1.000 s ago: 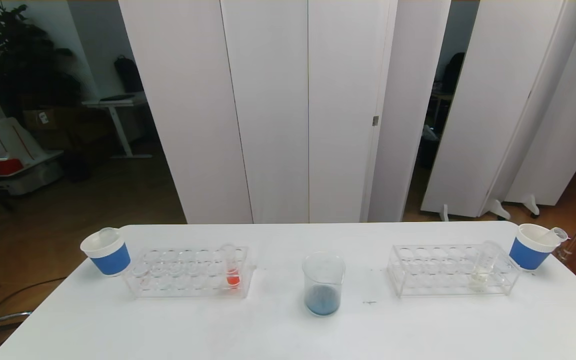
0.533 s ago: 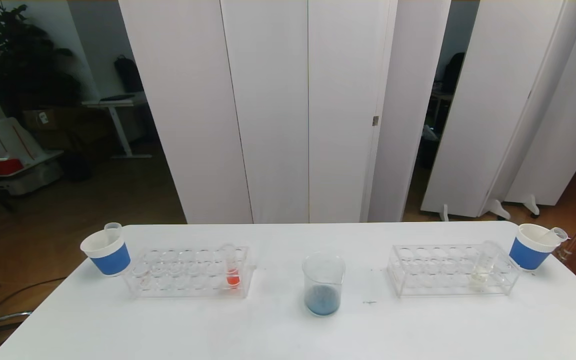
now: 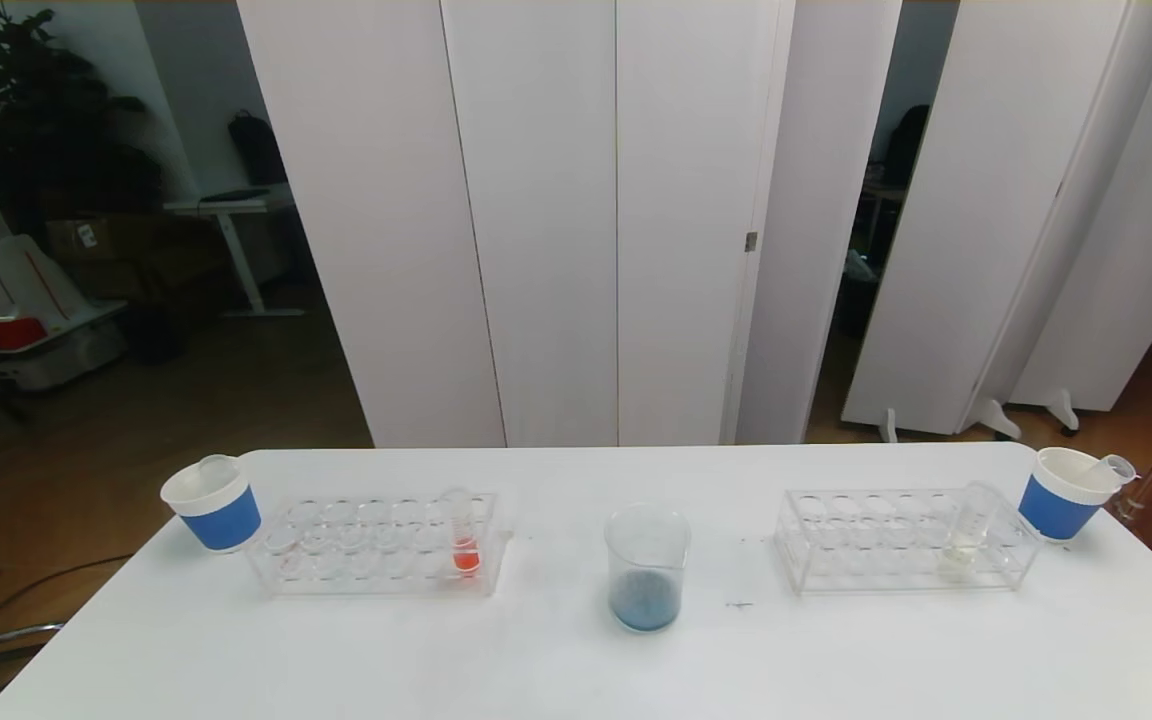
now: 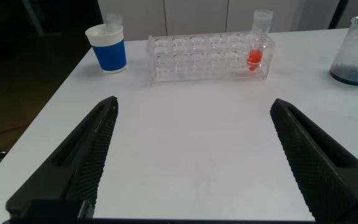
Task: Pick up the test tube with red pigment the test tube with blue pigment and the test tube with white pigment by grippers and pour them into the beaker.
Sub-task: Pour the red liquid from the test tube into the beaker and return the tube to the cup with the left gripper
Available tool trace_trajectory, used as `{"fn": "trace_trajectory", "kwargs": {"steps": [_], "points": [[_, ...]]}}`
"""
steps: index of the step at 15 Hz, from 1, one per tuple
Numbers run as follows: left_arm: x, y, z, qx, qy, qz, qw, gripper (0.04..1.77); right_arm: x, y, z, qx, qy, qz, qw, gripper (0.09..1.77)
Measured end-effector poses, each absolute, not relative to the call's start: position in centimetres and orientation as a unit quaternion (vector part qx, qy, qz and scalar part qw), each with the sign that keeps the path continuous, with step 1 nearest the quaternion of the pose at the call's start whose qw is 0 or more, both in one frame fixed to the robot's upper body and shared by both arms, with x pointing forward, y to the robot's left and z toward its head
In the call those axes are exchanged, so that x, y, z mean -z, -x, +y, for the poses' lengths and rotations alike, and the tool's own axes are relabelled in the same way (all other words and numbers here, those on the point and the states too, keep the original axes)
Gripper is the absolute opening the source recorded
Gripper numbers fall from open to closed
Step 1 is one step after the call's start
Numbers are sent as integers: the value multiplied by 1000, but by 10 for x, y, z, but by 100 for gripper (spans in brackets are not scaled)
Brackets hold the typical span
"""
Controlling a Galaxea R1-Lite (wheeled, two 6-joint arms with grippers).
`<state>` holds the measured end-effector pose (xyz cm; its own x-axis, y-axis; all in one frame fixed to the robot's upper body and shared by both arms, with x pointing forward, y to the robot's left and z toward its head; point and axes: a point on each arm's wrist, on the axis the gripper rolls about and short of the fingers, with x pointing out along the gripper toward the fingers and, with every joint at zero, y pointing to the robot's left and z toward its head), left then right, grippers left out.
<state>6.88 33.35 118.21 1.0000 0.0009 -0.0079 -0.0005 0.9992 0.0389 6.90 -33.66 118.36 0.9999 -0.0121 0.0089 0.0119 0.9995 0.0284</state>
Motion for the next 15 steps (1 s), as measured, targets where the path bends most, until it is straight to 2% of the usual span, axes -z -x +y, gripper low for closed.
{"fn": "trace_trajectory", "kwargs": {"steps": [15], "points": [[-1184, -69, 333, -1, -22, -2, 1000, 175, -1184, -69, -337, 6, -14, -5, 1000, 175]]}}
